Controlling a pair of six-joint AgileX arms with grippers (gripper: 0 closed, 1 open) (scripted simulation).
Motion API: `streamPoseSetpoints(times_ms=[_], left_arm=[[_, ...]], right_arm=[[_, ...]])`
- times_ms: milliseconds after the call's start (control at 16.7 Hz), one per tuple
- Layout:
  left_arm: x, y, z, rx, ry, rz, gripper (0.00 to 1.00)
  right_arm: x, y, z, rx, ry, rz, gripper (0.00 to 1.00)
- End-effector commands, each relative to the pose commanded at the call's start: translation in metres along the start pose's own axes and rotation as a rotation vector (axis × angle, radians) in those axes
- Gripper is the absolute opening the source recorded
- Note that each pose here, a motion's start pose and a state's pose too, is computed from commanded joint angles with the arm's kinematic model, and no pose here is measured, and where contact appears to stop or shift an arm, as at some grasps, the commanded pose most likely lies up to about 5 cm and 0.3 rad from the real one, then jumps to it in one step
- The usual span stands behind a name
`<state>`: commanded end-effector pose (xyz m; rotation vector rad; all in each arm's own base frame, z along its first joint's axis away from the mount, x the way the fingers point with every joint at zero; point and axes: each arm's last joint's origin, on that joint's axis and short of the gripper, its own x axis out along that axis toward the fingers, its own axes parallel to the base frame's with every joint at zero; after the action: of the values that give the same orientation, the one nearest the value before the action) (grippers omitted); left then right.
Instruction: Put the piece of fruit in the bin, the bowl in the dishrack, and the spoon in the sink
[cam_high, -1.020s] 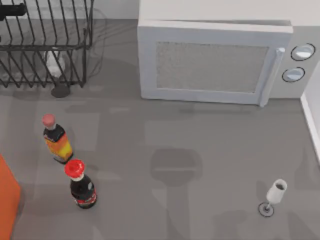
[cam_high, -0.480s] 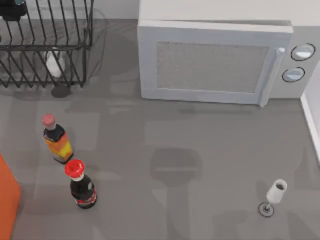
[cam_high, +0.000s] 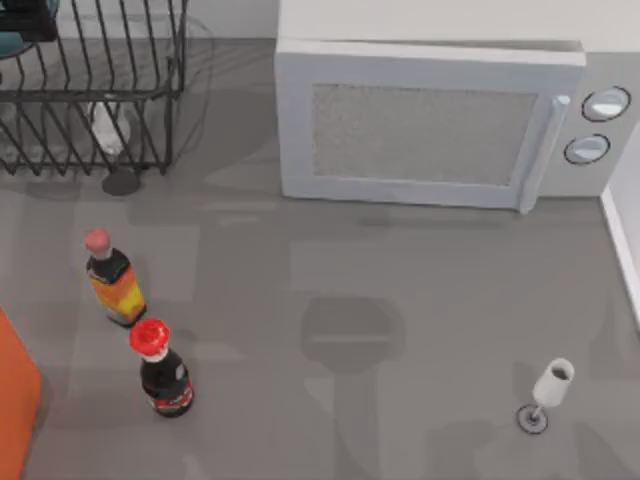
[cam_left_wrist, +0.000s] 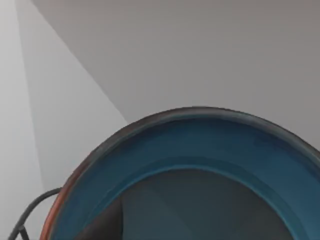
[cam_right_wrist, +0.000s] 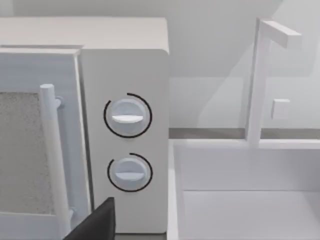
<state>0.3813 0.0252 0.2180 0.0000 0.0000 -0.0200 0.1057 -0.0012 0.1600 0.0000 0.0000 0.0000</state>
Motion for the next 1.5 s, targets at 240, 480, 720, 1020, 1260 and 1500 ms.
streamPoseSetpoints(times_ms=[240,480,720,1020,1260,1500], left_arm=[[-0.006,-0.001,0.002,0.002,0.009,0.001,1.00],[-0.040,-0.007,0.016,0.006,0.038,0.002,1.00],[-0.102,-0.015,0.040,0.004,0.019,0.007,1.00],[-0.197,-0.024,0.047,-0.008,-0.060,0.012,1.00],[-0.252,-0.029,0.013,-0.012,-0.086,0.014,1.00],[-0.272,-0.031,-0.034,-0.006,-0.043,0.018,1.00]], right_arm=[[0.000,0.000,0.000,0.000,0.000,0.000,1.00],[0.000,0.000,0.000,0.000,0.000,0.000,1.00],[0.000,0.000,0.000,0.000,0.000,0.000,1.00],[0.000,0.000,0.000,0.000,0.000,0.000,1.00],[0.000,0.000,0.000,0.000,0.000,0.000,1.00],[0.000,0.000,0.000,0.000,0.000,0.000,1.00]])
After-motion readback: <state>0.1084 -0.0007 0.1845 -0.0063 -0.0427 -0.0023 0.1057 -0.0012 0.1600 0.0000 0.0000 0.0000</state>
